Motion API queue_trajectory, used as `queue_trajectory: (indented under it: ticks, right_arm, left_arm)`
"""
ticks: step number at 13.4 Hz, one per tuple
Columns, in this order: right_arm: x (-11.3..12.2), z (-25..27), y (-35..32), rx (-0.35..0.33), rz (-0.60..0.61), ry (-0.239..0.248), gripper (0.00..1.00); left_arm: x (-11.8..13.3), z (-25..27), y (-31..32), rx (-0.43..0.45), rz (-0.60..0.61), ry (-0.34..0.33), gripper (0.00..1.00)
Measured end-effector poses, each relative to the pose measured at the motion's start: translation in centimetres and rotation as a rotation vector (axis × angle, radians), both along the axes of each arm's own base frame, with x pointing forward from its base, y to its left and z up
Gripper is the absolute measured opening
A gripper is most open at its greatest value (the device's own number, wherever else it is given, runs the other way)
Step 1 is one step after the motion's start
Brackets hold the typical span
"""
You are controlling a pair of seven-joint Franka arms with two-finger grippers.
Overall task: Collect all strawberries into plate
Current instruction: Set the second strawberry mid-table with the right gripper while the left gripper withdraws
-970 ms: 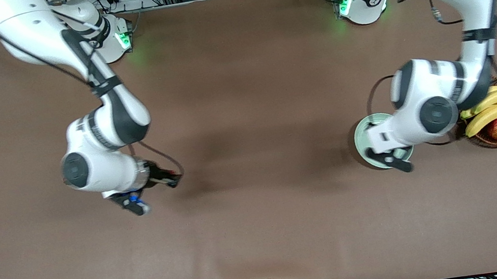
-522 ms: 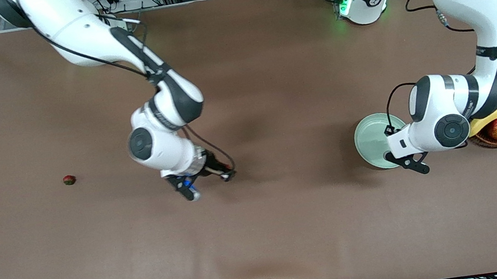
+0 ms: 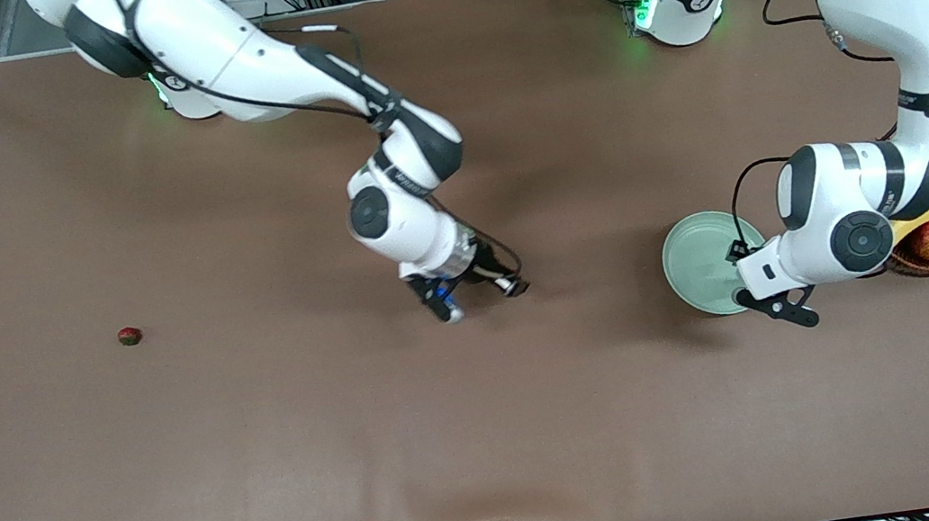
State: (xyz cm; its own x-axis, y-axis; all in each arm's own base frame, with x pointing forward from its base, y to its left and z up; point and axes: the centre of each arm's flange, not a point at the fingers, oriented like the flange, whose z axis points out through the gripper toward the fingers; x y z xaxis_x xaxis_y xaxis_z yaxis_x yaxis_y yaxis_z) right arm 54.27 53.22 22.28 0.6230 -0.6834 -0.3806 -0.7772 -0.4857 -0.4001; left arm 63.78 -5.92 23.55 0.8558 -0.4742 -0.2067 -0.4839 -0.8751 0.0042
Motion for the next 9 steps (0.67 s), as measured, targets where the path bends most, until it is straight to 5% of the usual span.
queue_trajectory:
  ticks: [2, 5, 9]
  right_arm:
    - [-1.4, -1.1, 1.9, 0.016, -0.004, -0.016, 0.35]
    - [-2.7, -3.4, 2.8, 0.012, -0.002, -0.012, 0.4]
    - [-2.7, -3.6, 3.0, 0.016, -0.003, -0.017, 0.83]
  left_arm:
    - [1.4, 4.0, 0.7, 0.0, 0.014, -0.055, 0.99]
    - [2.9, 13.1, 1.4, 0.011, 0.034, -0.108, 1.0]
    - [2.5, 22.7, 1.3, -0.015, 0.089, -0.147, 1.0]
